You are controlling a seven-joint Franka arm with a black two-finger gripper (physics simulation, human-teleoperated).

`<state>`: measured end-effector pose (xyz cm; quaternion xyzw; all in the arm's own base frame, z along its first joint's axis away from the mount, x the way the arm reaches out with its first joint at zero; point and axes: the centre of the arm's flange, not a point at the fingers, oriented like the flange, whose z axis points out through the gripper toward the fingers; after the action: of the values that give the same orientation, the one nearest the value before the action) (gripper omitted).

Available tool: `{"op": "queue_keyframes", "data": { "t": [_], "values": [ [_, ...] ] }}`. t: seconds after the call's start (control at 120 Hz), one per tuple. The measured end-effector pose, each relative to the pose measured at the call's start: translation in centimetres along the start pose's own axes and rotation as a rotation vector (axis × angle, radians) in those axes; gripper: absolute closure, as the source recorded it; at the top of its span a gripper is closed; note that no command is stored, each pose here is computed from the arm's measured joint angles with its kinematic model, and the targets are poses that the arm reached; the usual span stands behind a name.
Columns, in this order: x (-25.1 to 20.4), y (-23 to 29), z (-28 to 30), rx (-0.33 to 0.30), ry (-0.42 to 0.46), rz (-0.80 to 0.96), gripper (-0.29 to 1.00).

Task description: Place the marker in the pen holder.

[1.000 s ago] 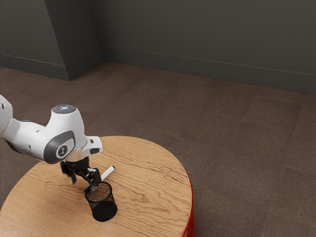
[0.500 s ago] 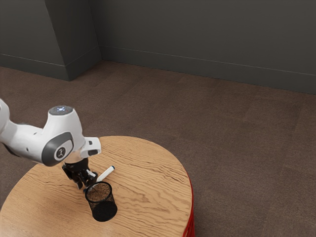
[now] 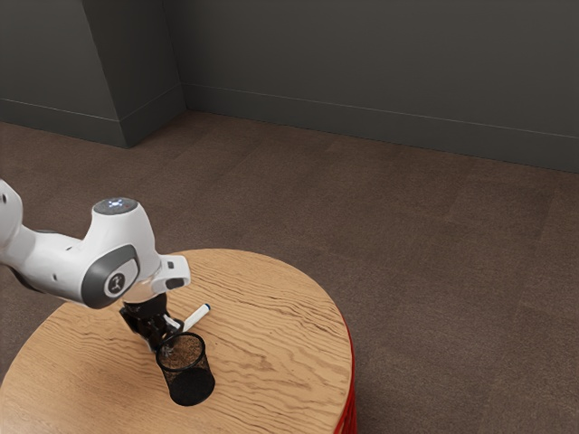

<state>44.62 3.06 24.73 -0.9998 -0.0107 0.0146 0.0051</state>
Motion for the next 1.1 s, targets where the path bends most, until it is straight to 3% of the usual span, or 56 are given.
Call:
{"op": "queue_keyframes", "data": {
  "t": [0.533, 1.1],
  "values": [
    [0.4, -0.1, -0.6, -0.005, 0.02, 0.004, 0.66],
    [1.7, -0.3, -8.4, 0.022, 0.19, 0.061, 0.68]
  ]
}}
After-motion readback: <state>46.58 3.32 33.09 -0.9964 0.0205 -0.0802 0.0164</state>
